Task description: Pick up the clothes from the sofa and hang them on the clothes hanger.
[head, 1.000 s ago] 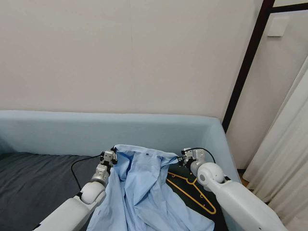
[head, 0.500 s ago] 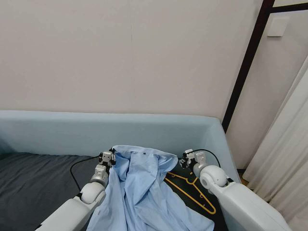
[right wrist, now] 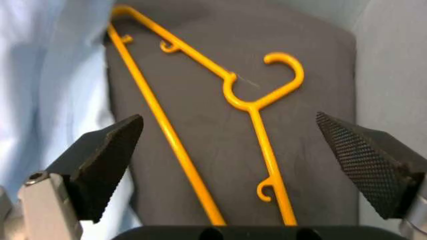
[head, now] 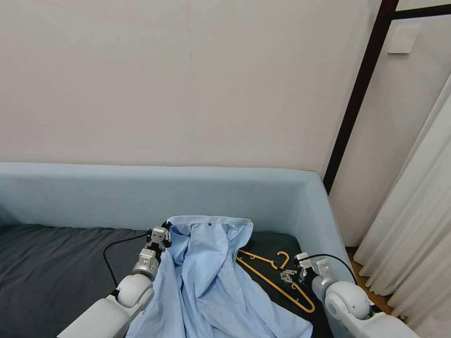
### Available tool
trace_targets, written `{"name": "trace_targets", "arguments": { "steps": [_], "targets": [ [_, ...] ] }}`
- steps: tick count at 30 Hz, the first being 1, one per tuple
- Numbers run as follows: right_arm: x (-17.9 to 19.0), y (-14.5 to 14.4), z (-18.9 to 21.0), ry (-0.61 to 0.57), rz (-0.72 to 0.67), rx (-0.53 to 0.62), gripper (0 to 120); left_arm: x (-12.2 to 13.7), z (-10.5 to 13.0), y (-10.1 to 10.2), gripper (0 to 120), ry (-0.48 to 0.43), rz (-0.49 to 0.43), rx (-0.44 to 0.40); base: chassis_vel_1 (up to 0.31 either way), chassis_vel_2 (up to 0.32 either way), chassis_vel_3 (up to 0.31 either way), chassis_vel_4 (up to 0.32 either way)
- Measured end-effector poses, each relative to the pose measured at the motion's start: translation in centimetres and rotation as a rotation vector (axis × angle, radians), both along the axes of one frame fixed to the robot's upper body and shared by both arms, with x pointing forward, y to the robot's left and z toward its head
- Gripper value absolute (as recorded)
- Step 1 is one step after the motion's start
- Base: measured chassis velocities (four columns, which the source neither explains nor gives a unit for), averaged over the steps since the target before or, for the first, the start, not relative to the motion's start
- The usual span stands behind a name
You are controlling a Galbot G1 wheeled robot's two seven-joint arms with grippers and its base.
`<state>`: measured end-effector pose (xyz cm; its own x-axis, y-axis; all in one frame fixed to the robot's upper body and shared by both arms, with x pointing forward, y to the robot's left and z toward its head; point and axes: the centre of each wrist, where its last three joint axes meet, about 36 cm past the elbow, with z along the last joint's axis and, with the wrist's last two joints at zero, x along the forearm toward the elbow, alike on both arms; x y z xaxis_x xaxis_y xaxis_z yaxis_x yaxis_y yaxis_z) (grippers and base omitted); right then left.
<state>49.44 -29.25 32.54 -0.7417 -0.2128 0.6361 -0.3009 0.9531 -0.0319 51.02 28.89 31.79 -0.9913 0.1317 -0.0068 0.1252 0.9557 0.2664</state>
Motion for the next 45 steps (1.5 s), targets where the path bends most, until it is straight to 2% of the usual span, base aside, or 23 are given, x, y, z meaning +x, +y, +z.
{"name": "trace_targets", "arguments": {
  "steps": [10, 16, 21, 23, 24, 26, 29, 31, 33, 37, 39, 41, 45],
  "targets": [
    [3.3, 0.0, -5.6, 0.034, -0.003, -0.036, 100, -0.4, 0.0, -0.3, 0, -0.010, -0.032, 0.001, 0.000, 0.000, 0.000, 0.000],
    [4.8, -1.6, -7.0, 0.056, -0.036, -0.039, 100, -0.9, 0.0, -1.2, 0, -0.007, -0.055, -0.012, 0.000, 0.000, 0.000, 0.000],
    [5.3, -2.2, -7.4, 0.071, -0.075, -0.006, 95, -1.2, -0.2, -1.4, 0, 0.002, -0.056, -0.021, 0.000, 0.000, 0.000, 0.000],
    [5.1, -2.3, -8.0, 0.085, -0.083, 0.000, 84, -1.4, -0.3, -1.2, 0, 0.005, -0.052, -0.022, 0.000, 0.000, 0.000, 0.000],
    [5.1, -2.3, -8.0, 0.085, -0.083, 0.000, 84, -1.4, -0.3, -1.2, 0, 0.005, -0.052, -0.022, 0.000, 0.000, 0.000, 0.000],
    [5.1, -2.4, -8.2, 0.085, -0.087, 0.005, 74, -1.4, -0.4, -1.0, 0, 0.004, -0.049, -0.019, 0.000, 0.000, 0.000, 0.000],
    [5.1, -2.4, -8.3, 0.084, -0.088, 0.005, 68, -1.4, -0.4, -0.9, 0, 0.003, -0.047, -0.017, 0.000, 0.000, 0.000, 0.000],
    [5.0, -2.5, -8.4, 0.081, -0.083, -0.004, 54, -1.4, -0.4, -0.8, 0, 0.002, -0.045, -0.018, 0.000, 0.000, 0.000, 0.000],
    [5.0, -2.6, -8.4, 0.081, -0.081, -0.006, 52, -1.4, -0.4, -0.8, 0, 0.002, -0.045, -0.019, 0.000, 0.000, 0.000, 0.000],
    [4.6, -2.7, -8.6, 0.087, -0.063, -0.020, 34, -1.4, -0.3, -0.9, 0, 0.000, -0.047, -0.022, 0.000, 0.000, 0.000, 0.000],
    [4.5, -2.7, -8.7, 0.089, -0.059, -0.022, 32, -1.4, -0.3, -1.0, 0, 0.000, -0.047, -0.023, 0.000, 0.000, 0.000, 0.000],
    [4.1, -2.5, -9.0, 0.093, -0.047, -0.023, 19, -1.5, -0.4, -1.1, 0, 0.001, -0.046, -0.025, 0.000, 0.000, 0.000, 0.000],
    [4.0, -2.4, -9.0, 0.094, -0.047, -0.020, 15, -1.5, -0.4, -1.1, 0, 0.001, -0.047, -0.026, 0.000, 0.000, 0.000, 0.000]
  ]
}}
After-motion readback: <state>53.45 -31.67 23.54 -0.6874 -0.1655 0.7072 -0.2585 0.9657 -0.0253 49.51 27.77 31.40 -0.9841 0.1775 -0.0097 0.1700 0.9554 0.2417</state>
